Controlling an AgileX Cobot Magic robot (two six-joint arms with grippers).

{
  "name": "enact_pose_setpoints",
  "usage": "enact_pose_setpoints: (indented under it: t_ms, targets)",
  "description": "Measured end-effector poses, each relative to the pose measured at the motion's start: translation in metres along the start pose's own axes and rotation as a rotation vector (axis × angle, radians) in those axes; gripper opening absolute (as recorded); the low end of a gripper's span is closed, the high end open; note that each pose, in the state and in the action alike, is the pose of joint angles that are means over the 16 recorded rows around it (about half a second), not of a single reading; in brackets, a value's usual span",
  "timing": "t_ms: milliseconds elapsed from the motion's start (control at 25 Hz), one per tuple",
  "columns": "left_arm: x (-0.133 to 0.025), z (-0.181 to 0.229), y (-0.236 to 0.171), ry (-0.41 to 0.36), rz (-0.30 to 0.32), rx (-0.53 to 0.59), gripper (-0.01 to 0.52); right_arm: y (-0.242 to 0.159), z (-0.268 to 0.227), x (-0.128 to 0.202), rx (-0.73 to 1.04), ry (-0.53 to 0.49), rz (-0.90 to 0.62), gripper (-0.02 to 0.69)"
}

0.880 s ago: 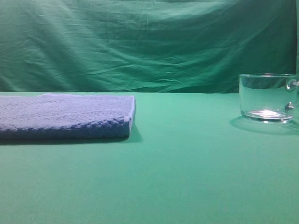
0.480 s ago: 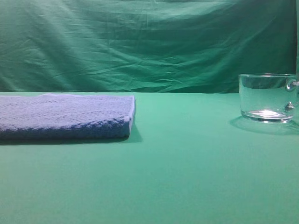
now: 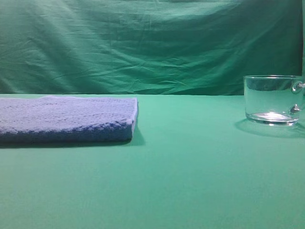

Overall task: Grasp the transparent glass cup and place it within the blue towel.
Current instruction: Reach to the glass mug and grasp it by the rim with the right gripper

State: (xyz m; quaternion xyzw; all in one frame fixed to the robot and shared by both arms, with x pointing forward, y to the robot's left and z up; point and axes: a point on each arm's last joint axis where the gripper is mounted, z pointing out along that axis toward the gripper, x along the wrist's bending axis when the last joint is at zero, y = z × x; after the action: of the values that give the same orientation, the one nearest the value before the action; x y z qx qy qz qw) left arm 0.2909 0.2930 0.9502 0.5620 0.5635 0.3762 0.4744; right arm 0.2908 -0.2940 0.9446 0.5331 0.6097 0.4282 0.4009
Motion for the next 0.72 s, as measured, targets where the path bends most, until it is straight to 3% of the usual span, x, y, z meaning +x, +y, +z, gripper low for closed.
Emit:
enact_pose_setpoints:
  t_ms: [520, 720]
  targets:
    - [0.000, 0.000, 0.000, 0.000, 0.000, 0.000, 0.000, 0.033, -0.006, 0.000, -0.284, 0.009, 0.025, 0.047]
    - [0.000, 0.000, 0.000, 0.000, 0.000, 0.000, 0.000, 0.057, -0.009, 0.000, -0.292, 0.012, 0.041, 0.047]
